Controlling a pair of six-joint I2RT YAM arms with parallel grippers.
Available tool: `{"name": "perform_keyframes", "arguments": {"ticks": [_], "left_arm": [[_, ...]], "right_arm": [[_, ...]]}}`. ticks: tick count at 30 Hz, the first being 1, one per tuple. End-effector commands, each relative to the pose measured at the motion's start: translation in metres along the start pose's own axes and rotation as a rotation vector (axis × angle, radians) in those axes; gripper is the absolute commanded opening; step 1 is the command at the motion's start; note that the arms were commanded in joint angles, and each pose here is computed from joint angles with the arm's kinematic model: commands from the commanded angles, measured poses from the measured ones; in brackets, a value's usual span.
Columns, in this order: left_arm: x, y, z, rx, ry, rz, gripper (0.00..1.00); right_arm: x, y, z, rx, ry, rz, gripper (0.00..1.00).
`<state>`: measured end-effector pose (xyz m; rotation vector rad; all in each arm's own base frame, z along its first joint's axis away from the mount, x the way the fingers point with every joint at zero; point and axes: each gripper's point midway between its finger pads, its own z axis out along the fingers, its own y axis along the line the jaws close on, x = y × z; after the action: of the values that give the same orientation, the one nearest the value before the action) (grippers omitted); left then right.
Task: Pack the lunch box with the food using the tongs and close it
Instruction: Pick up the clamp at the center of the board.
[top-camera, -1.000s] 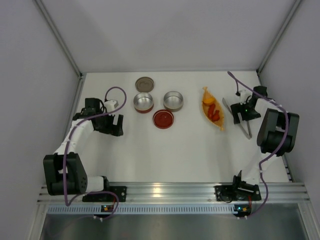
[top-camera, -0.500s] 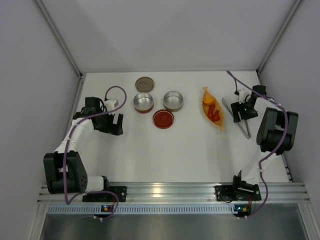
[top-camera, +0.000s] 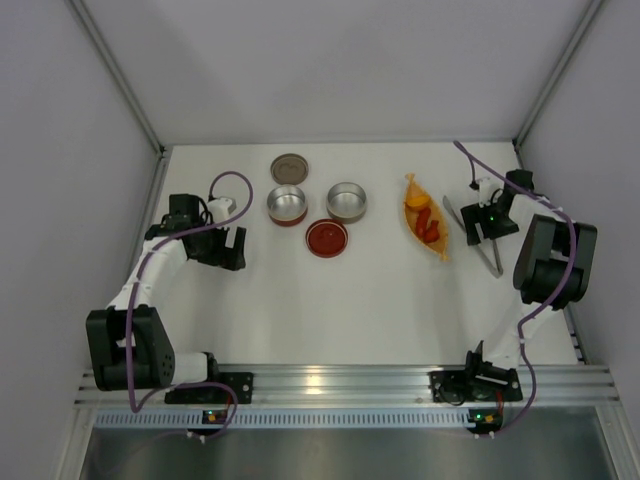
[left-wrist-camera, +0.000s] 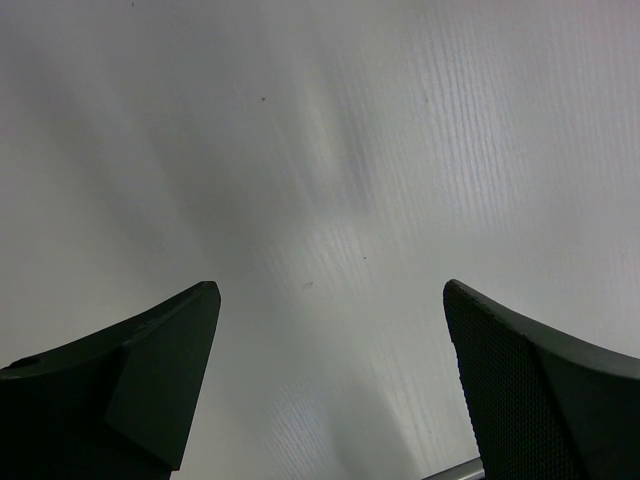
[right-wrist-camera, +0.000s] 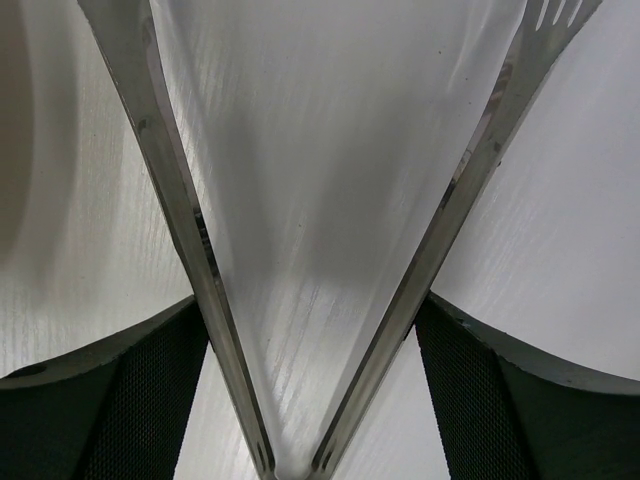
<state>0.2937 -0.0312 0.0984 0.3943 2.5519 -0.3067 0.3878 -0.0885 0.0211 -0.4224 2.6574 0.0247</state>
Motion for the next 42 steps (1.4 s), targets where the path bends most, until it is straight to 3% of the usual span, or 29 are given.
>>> {"name": "perform_keyframes", "arguments": {"ticks": [1,7,12,16,18,20,30,42], "left_arm": [[-0.021,0.002,-0.010,-0.016,-0.074,0.044,0.98],[-0.022,0.001,-0.010,-0.014,-0.078,0.040,0.98],[-0.023,0.001,-0.010,-0.011,-0.080,0.036,0.98],[-0.022,0.001,-0.008,-0.009,-0.076,0.030,0.98],[-0.023,0.001,-0.009,-0.010,-0.081,0.033,0.98],[-0.023,0.002,-0.009,-0.012,-0.080,0.034,0.98],[-0.029,-0.001,-0.013,0.000,-0.099,0.035,0.98],[-0.031,-0.004,-0.016,0.008,-0.106,0.032,0.98]], "right_arm": [[0.039,0.010,0.017,-0.045,0.139,-0.005,0.80],[0.047,0.012,0.015,-0.067,0.163,-0.003,0.86],[0.050,0.013,0.014,-0.076,0.177,-0.007,0.83],[0.050,0.012,0.014,-0.076,0.177,-0.007,0.74],[0.052,0.011,0.014,-0.071,0.181,-0.007,0.54],[0.049,0.010,0.009,-0.064,0.167,-0.007,0.43],[-0.014,-0.006,-0.075,-0.036,-0.027,-0.004,0.34],[-0.030,0.005,-0.114,-0.092,-0.070,-0.029,0.29]]}}
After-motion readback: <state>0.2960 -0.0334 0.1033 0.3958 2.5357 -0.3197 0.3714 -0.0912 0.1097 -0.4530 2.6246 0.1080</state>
